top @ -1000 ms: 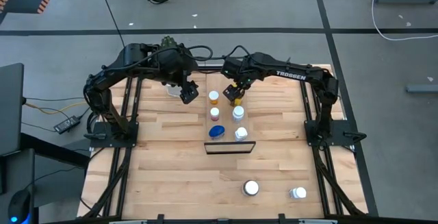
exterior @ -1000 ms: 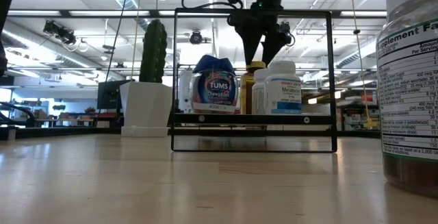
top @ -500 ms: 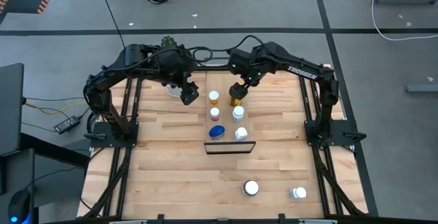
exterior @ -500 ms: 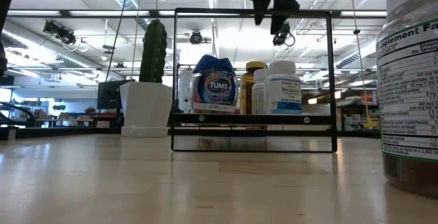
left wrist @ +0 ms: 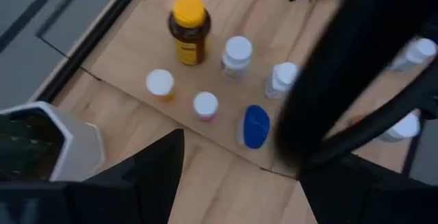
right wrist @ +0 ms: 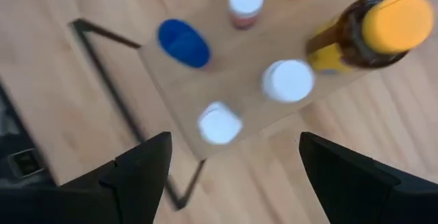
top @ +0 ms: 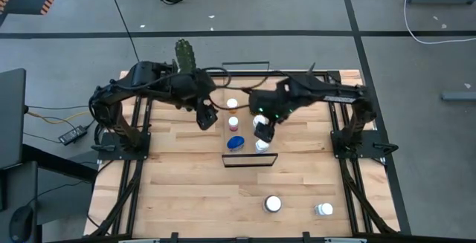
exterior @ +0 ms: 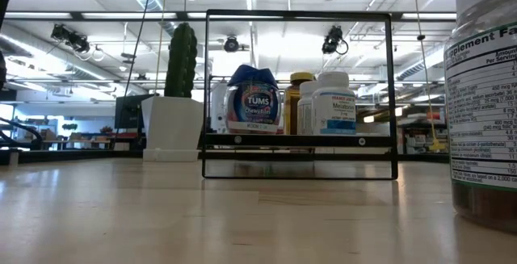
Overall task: Pick and place medicine bottles onto shelf by color
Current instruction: Put the white and blue medicine bottle on the shelf
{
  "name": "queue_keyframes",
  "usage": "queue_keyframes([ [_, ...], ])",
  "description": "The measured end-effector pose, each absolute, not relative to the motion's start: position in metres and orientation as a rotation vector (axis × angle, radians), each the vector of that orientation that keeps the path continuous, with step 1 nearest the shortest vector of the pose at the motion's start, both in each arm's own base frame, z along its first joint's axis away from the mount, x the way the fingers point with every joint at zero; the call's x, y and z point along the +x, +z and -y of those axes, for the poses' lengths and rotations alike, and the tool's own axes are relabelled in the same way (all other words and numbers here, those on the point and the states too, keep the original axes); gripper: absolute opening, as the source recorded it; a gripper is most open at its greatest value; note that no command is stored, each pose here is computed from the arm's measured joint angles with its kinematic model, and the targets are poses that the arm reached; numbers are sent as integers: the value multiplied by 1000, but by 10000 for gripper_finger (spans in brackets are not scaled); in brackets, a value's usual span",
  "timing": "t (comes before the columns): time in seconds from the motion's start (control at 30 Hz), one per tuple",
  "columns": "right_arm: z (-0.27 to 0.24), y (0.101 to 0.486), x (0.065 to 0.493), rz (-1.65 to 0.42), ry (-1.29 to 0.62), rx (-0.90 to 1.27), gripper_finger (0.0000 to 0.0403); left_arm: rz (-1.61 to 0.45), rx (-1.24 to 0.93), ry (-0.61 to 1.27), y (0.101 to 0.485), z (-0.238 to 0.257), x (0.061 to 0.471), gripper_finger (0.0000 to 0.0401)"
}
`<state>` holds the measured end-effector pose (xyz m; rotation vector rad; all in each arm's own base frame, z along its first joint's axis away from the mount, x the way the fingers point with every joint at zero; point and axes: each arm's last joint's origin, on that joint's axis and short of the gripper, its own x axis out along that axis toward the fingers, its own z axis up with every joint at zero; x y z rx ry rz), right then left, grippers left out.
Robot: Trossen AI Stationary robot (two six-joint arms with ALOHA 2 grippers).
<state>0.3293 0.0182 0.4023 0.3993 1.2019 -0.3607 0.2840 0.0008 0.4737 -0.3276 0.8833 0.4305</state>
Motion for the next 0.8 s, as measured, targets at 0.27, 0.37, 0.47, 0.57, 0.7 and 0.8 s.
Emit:
queue_keyframes([
  [0.27,-80,424,296,-1109,-344,446,328,-852,-380,448,474,25,283,270],
  [0.37,-106,414,285,-1134,-354,427,328,-830,-417,448,475,36,282,270],
  [0.47,-129,390,271,-1218,-385,409,328,-785,-460,442,477,48,283,270],
  [0.57,-152,364,248,-1308,-422,401,328,-729,-481,416,479,62,286,270],
  [0.7,-182,337,215,-1373,-413,466,328,-663,-508,371,480,82,294,270],
  [0.8,-201,320,190,-1369,-404,551,328,-644,-520,350,476,96,303,270],
])
